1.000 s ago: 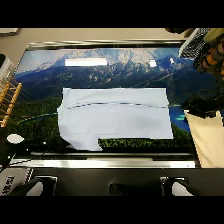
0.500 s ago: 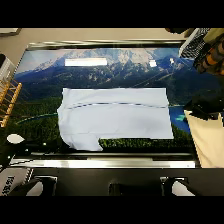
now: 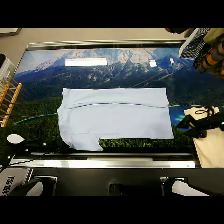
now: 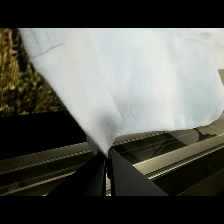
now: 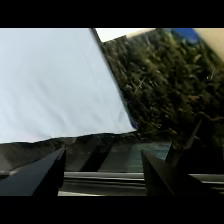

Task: Fold the clothes and pants, and hang the long-sleeved shirts on hangers.

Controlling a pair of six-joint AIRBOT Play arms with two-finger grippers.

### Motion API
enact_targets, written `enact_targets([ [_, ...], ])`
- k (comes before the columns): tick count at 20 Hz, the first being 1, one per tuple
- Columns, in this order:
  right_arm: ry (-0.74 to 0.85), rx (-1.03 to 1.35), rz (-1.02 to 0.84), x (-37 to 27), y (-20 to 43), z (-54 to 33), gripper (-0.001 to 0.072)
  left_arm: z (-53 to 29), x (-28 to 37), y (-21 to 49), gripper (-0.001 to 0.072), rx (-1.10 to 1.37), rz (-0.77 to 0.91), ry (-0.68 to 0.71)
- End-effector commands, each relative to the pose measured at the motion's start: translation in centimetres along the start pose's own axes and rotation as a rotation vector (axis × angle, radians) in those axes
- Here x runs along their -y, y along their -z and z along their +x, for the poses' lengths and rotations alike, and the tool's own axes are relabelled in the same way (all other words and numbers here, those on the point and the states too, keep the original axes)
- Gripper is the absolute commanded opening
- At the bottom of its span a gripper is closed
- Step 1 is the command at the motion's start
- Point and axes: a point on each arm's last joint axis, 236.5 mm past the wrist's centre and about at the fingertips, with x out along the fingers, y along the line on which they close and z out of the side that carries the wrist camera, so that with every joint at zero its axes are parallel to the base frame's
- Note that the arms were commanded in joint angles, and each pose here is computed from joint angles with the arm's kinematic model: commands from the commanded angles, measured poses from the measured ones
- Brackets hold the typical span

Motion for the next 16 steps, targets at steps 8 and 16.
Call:
enact_targets([
  [8, -0.042, -0.002, 0.017, 0.8, 0.5, 3.8, 0.0536, 0.0, 0.0, 0.0, 0.0015, 0.001, -0.001, 0.000],
  [16, -0.076, -0.025, 0.042, 1.1, 1.7, 6.3, 0.0336, 0.0, 0.0, -0.1, 0.0014, 0.002, -0.002, 0.000],
])
